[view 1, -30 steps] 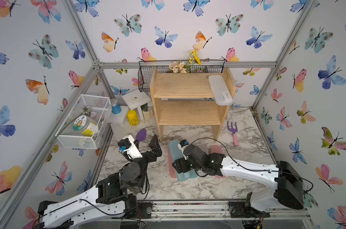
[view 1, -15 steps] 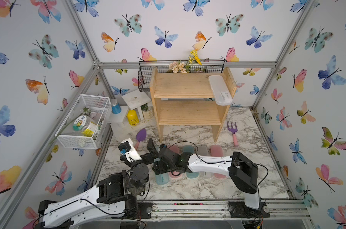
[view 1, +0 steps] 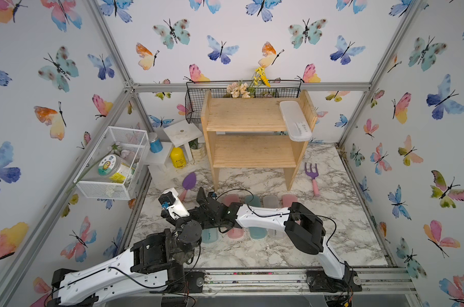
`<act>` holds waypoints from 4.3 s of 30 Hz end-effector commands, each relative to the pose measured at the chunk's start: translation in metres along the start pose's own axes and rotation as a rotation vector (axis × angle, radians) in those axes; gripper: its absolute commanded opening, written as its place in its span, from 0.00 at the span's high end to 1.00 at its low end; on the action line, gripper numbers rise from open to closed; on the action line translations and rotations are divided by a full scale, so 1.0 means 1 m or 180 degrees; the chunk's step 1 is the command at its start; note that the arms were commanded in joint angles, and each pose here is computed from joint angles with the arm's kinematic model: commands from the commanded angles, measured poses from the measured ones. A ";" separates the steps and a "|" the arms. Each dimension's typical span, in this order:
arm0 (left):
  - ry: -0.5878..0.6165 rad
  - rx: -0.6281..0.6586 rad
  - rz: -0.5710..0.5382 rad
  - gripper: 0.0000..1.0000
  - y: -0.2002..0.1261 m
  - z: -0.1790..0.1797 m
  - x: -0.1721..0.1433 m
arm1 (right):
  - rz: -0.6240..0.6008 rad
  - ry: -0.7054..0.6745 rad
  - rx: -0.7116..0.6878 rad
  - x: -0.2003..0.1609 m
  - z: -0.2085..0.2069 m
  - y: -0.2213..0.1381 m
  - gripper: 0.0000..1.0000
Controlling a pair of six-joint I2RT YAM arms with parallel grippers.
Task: Remove the pencil cases from the shelf
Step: Place the pencil case at the center of the board, then pick up the pencil case from the shelf.
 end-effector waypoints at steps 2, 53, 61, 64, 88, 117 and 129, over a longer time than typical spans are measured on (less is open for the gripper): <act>-0.0019 0.0044 -0.0049 0.01 -0.001 0.009 0.000 | 0.0005 -0.0035 -0.0343 -0.003 -0.015 0.011 0.12; -0.0690 -0.1828 0.1111 0.01 0.051 -0.178 -0.042 | -0.1404 -0.0087 -0.1301 0.024 -0.229 -0.301 0.01; -0.0971 -0.2181 0.1287 0.01 0.077 -0.216 -0.051 | -0.1402 0.0017 -0.1415 0.023 -0.251 -0.316 0.01; -0.1020 -0.2270 0.1334 0.01 0.085 -0.229 -0.053 | -0.1381 0.0098 -0.1364 0.021 -0.259 -0.315 0.01; -0.1891 -0.2672 0.2092 0.01 0.146 -0.323 -0.063 | -0.1294 0.0185 -0.1433 0.011 -0.277 -0.311 0.01; -0.1523 -0.2544 0.1697 1.00 0.143 -0.282 -0.065 | -0.1495 0.0155 -0.1340 0.011 -0.271 -0.331 0.01; -0.0312 -0.2241 0.1129 1.00 0.070 -0.197 -0.063 | -0.1783 -0.0096 -0.0823 0.032 -0.241 -0.362 0.01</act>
Point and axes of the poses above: each gripper's point midway between its finger pads, its own y axis out along the fingers, its own z axis along the line the jaws close on, x = y × z, the point moved 7 cm from there along -y, back along the fingers, and after that the axes turned 12 degrees about -y, right-handed, at the moved point
